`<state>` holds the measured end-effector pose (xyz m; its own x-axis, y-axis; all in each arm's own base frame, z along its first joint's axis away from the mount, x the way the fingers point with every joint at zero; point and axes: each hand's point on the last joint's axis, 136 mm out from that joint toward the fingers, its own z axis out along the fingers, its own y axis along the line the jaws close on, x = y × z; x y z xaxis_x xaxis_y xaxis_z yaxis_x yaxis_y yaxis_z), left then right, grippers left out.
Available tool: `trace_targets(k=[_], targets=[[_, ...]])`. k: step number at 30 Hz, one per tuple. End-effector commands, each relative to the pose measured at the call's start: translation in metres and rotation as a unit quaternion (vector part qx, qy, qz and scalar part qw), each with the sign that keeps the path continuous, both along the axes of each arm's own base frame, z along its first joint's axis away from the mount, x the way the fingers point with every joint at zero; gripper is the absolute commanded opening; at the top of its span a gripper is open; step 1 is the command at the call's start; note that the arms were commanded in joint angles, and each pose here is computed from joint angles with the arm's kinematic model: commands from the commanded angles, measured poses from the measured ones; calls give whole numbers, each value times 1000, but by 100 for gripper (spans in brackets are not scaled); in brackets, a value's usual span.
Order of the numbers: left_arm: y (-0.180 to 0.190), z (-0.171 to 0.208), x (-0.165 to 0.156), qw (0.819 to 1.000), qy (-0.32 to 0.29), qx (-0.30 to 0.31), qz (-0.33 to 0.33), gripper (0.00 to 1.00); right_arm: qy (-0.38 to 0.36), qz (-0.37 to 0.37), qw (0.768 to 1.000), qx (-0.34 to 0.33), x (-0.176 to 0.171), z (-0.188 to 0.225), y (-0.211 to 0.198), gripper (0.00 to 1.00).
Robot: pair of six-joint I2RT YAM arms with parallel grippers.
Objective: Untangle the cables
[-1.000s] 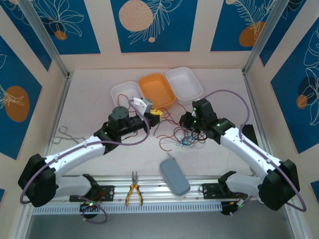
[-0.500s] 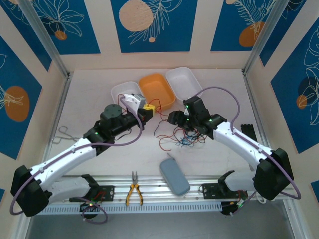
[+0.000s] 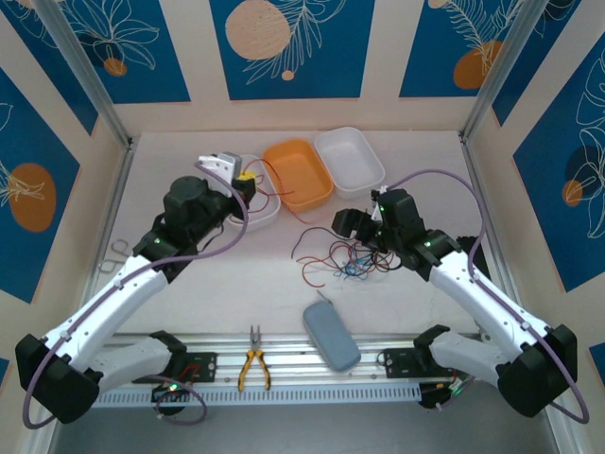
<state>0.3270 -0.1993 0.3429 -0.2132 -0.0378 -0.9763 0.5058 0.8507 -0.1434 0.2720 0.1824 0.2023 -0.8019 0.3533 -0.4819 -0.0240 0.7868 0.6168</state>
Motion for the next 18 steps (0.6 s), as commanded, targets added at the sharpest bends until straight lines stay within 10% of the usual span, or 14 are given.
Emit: trace_targets(k=[1, 18], targets=[[19, 8, 14, 1000, 6, -9, 29, 0, -6, -5, 1000, -8, -6, -3, -10, 91], [51, 2, 58, 995, 23, -25, 92, 0, -11, -11, 1000, -4, -8, -7, -16, 99]])
